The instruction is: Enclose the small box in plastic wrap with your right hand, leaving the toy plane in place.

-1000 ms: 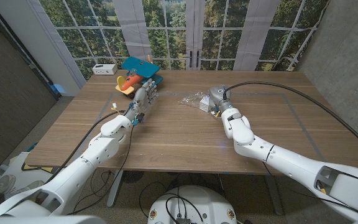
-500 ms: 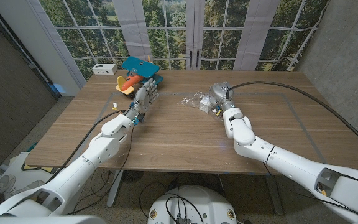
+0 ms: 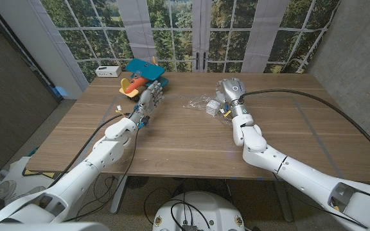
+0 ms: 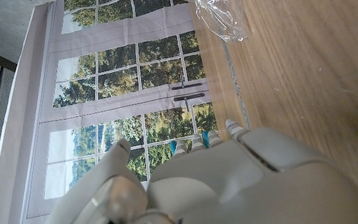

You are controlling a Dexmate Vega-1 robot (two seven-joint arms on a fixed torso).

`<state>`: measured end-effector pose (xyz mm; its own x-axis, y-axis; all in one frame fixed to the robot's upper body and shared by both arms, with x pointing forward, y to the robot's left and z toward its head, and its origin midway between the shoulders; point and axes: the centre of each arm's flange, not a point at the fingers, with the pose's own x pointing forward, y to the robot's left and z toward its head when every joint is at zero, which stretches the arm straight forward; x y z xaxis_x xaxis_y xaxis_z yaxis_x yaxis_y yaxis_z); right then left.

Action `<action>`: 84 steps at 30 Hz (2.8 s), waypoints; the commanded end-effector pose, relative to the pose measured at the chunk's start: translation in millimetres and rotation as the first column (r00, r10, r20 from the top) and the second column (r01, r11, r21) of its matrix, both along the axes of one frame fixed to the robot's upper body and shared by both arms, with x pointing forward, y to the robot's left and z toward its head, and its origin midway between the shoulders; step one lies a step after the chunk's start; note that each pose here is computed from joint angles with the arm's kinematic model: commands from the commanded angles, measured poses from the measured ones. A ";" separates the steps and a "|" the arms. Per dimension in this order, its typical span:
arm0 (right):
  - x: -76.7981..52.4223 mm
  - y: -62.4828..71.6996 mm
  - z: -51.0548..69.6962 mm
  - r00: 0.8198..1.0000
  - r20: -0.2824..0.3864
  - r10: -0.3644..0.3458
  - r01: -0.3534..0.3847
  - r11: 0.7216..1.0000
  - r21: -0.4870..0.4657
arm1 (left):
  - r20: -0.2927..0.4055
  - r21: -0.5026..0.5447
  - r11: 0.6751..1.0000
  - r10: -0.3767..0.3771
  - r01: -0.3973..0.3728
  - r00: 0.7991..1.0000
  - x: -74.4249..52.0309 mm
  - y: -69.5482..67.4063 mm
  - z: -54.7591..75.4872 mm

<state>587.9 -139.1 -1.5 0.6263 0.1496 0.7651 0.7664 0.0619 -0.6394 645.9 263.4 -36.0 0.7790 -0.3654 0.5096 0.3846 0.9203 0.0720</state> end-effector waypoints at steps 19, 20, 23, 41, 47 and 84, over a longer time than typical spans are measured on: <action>-24.7 47.7 -20.9 0.954 -0.115 0.276 -0.298 0.900 -0.317 | 0.007 -0.021 1.000 0.010 -0.010 1.000 -4.6 12.1 -5.0; -24.6 49.2 -21.3 0.952 -0.125 0.279 -0.305 0.895 -0.326 | 0.006 -0.023 1.000 0.011 -0.010 1.000 -4.9 12.7 -5.2; -24.7 53.6 -22.9 0.946 -0.142 0.291 -0.322 0.880 -0.348 | 0.007 -0.025 1.000 0.014 -0.014 1.000 -5.3 14.2 -5.6; -12.0 82.9 -24.9 0.908 -0.319 0.271 -0.390 0.824 -0.412 | 0.006 -0.028 0.999 0.017 -0.016 1.000 -5.3 17.6 -6.5; -3.1 90.4 -22.3 0.909 -0.347 0.229 -0.373 0.819 -0.436 | 0.008 -0.029 0.999 0.017 -0.016 1.000 -5.3 18.3 -6.3; 51.5 90.2 -21.2 0.926 -0.342 -0.158 -0.063 0.830 -0.554 | -0.002 -0.049 0.998 0.041 -0.041 0.999 -9.4 19.3 -12.2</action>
